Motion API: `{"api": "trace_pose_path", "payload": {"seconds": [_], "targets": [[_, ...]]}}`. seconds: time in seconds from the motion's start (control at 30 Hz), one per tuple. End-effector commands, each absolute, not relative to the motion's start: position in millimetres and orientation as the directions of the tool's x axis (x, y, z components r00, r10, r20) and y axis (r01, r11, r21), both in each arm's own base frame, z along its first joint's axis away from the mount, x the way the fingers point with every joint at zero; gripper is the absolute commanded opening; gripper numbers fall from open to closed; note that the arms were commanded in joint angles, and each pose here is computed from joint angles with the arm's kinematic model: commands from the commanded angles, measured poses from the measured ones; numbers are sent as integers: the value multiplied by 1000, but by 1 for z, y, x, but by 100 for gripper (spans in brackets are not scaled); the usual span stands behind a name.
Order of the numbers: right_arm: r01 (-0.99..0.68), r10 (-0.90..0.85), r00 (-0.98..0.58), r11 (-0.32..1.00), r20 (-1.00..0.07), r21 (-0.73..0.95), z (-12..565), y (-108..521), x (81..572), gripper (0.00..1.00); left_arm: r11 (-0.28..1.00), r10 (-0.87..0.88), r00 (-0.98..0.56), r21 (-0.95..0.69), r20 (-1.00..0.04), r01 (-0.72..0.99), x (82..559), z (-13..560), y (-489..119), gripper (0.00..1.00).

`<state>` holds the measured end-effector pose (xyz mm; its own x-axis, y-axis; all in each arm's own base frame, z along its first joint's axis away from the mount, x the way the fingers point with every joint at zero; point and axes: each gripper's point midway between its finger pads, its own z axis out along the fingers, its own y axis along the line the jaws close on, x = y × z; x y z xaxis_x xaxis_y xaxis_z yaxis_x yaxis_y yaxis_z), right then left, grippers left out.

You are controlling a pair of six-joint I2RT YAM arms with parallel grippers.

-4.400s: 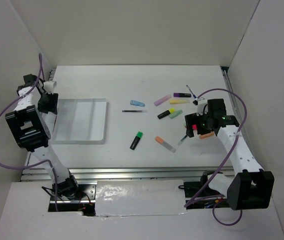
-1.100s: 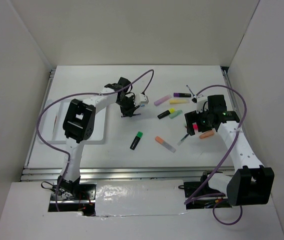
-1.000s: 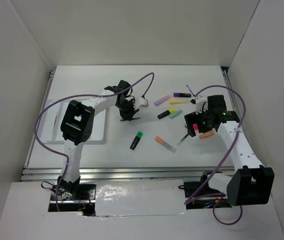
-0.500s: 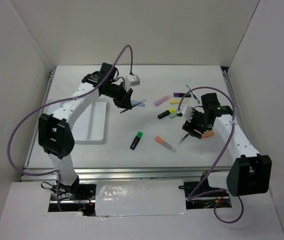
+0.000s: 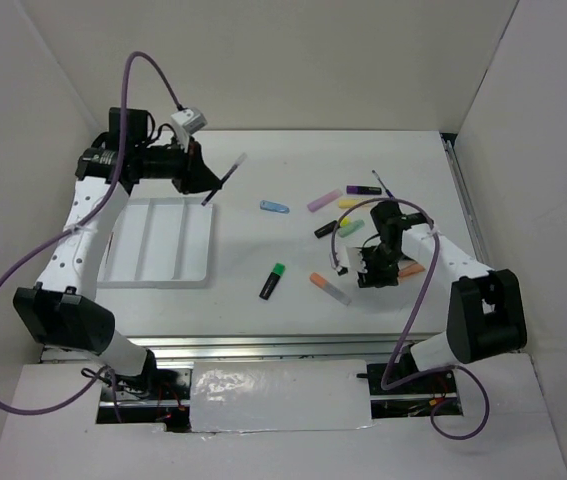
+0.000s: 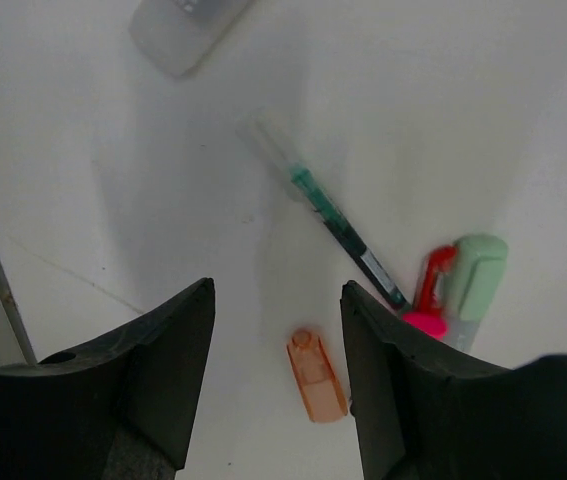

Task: Sort the stationery into containers
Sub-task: Grab a piece of stationery with the right arm

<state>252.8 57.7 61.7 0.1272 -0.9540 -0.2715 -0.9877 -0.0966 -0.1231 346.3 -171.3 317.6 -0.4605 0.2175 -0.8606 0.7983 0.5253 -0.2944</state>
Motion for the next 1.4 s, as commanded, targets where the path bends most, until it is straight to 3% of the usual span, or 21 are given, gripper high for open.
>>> {"api": "trace_pose_path", "payload": {"seconds": [0.0,0.23,0.57,0.87,1.07,1.3,1.37], "targets": [[-967,-950,238,-213,-202,-138,43,57,257,60,532,148,-470,-331,-870,780,334,333,-153,0],[-951,-947,293,-273,-134,-146,27,58,271,59,631,-15,-531,-420,-847,653,335,338,-71,0],[-937,-939,331,-315,-93,-150,28,59,292,57,663,-30,-580,-451,-814,598,324,309,-32,0],[-914,-920,391,-385,-20,-123,4,52,290,47,751,-65,-641,-461,-764,473,323,283,16,0],[-912,-915,405,-404,4,-77,4,54,294,31,764,-132,-688,-515,-713,388,321,264,46,0],[-910,-911,412,-410,31,60,8,56,288,25,802,-145,-717,-505,-682,318,318,244,77,0],[-914,-915,401,-398,32,83,8,57,289,13,812,-140,-716,-493,-684,312,315,241,81,0]]}}
